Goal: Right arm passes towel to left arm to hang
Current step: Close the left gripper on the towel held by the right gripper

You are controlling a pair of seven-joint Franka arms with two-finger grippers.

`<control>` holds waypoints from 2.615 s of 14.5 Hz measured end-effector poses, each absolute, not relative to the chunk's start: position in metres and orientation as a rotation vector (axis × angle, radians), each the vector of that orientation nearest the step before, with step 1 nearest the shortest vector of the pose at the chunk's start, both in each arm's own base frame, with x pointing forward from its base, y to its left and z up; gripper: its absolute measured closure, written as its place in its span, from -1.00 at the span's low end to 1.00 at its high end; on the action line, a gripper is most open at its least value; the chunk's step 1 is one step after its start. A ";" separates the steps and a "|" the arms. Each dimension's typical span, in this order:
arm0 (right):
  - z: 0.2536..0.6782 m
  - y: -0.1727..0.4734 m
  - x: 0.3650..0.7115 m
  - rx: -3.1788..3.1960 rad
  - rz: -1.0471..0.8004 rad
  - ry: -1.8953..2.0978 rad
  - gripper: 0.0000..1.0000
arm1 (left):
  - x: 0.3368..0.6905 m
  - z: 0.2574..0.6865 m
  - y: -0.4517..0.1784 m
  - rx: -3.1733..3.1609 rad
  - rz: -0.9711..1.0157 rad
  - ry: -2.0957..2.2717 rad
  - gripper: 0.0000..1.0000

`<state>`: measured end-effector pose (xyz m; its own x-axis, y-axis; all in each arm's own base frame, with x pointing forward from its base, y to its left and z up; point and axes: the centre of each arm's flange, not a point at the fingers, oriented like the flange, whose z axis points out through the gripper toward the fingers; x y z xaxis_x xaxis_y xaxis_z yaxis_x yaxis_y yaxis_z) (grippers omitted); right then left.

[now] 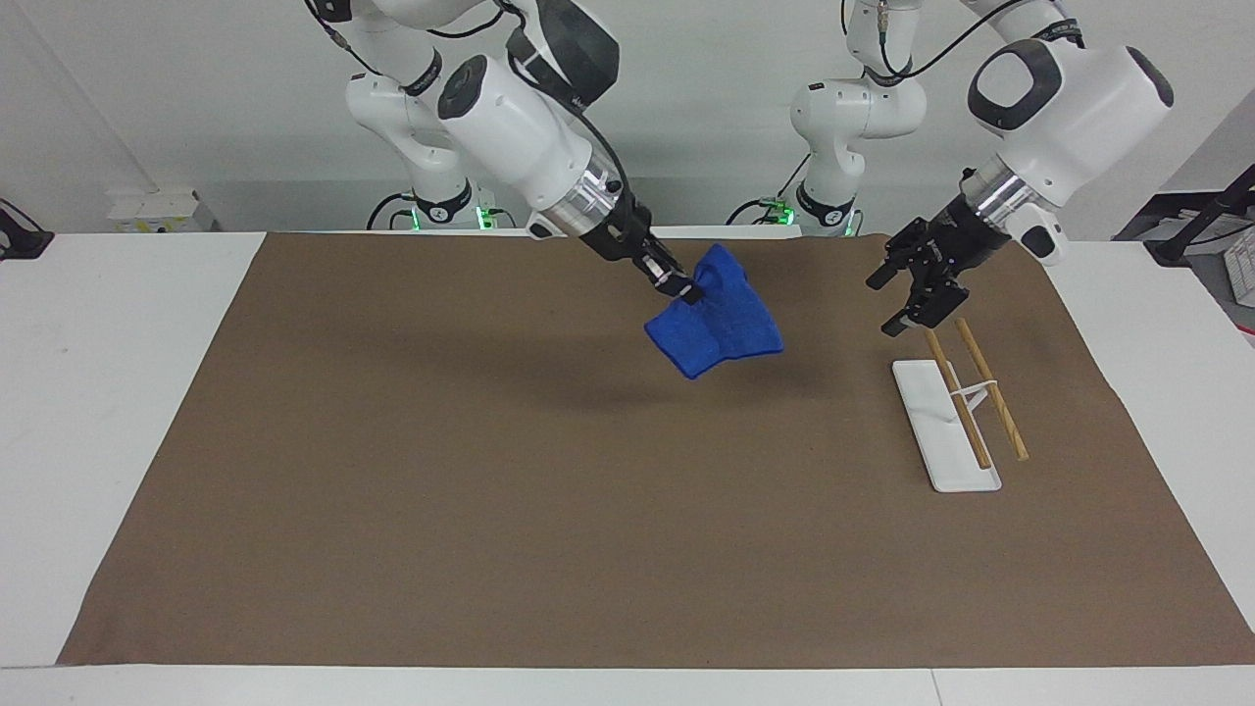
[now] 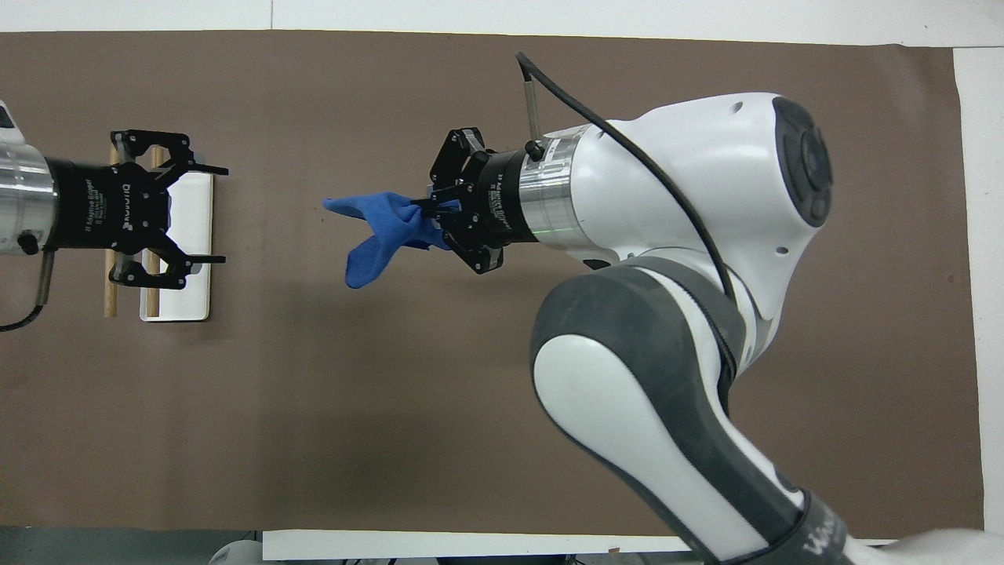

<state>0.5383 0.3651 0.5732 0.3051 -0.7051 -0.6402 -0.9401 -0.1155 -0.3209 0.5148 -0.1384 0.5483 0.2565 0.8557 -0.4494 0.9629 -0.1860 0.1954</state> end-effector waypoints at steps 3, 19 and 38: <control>0.578 0.390 0.529 -1.794 0.446 1.475 0.88 | 0.512 0.542 -0.152 2.097 -0.342 1.645 -0.90; 0.573 0.414 0.515 -1.793 0.492 1.460 0.88 | 0.525 0.542 -0.161 1.972 -0.372 1.635 -0.83; 0.569 0.415 0.515 -1.798 0.500 1.465 0.88 | 0.513 0.522 -0.176 2.117 -0.455 1.569 0.96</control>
